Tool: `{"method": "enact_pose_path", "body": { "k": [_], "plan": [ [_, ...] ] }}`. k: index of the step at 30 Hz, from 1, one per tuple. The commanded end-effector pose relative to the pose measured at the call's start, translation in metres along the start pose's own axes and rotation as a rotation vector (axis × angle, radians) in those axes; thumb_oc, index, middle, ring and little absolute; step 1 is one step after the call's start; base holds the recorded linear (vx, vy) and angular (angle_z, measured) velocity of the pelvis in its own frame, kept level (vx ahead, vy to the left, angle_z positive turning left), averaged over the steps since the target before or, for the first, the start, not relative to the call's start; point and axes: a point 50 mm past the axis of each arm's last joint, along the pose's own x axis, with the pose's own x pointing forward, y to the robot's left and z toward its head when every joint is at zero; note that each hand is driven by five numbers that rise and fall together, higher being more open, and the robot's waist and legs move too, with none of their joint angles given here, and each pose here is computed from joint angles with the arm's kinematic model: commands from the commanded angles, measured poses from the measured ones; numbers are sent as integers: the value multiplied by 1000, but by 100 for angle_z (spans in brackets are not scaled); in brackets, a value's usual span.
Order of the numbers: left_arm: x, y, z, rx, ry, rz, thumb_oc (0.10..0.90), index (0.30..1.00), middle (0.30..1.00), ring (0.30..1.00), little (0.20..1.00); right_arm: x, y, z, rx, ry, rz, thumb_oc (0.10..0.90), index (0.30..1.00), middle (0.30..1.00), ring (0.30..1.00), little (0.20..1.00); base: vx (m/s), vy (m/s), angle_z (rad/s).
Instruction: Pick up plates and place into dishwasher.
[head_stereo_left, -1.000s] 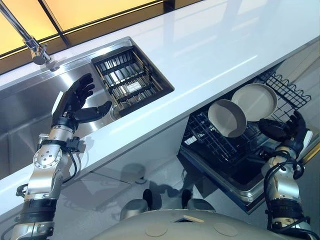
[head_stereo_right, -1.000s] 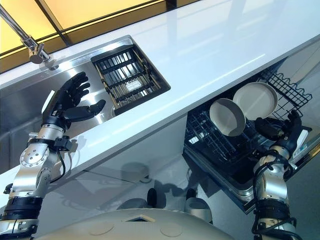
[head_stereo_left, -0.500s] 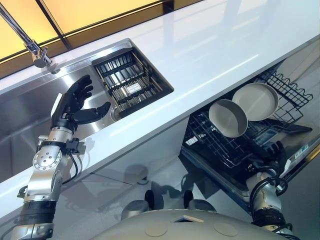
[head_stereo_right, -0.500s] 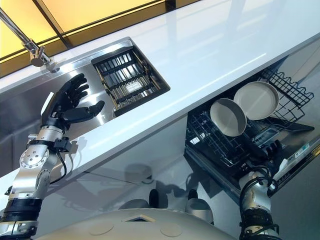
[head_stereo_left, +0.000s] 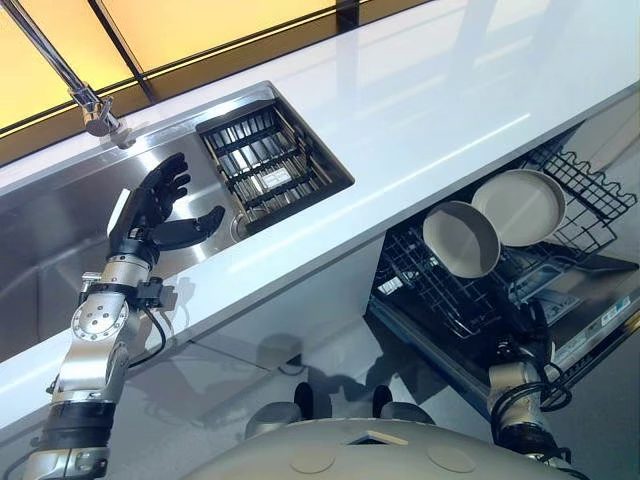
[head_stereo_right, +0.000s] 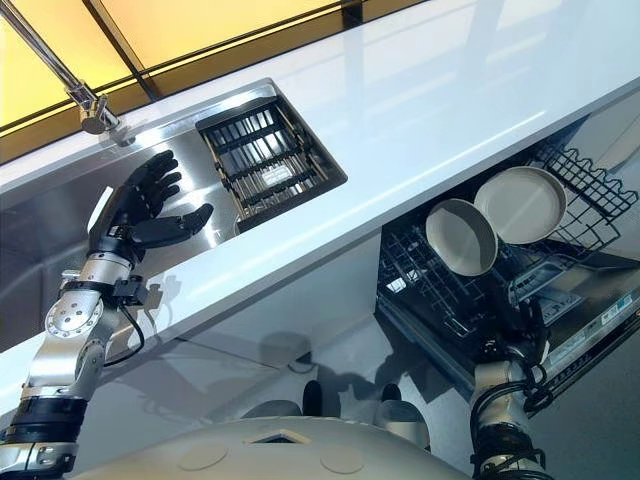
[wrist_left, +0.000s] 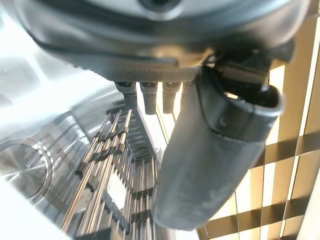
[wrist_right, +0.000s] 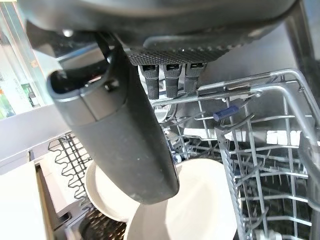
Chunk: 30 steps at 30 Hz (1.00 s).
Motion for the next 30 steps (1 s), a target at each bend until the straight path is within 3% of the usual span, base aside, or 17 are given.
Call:
{"method": "enact_pose_path", "body": {
  "k": [1, 17, 24, 30],
  "plan": [
    [21, 3, 44, 35, -222, 30, 800, 900, 900, 900, 900, -6, 118, 7, 38, -27, 531, 800, 900, 900, 900, 900, 37, 27, 15],
    [41, -9, 49, 33, -211, -46, 800, 900, 900, 900, 900, -42, 271, 85, -238, -399, 937, 800, 900, 900, 900, 900, 32, 24, 15],
    [41, -5, 46, 30, -201, -67, 800, 900, 900, 900, 900, -47, 279, 102, -147, -443, 979, 800, 900, 900, 900, 900, 14, 9, 12],
    [40, -7, 45, 26, -197, -75, 800, 900, 900, 900, 900, -42, 264, 107, -143, -528, 831, 800, 900, 900, 900, 900, -18, 4, 2]
  ]
}}
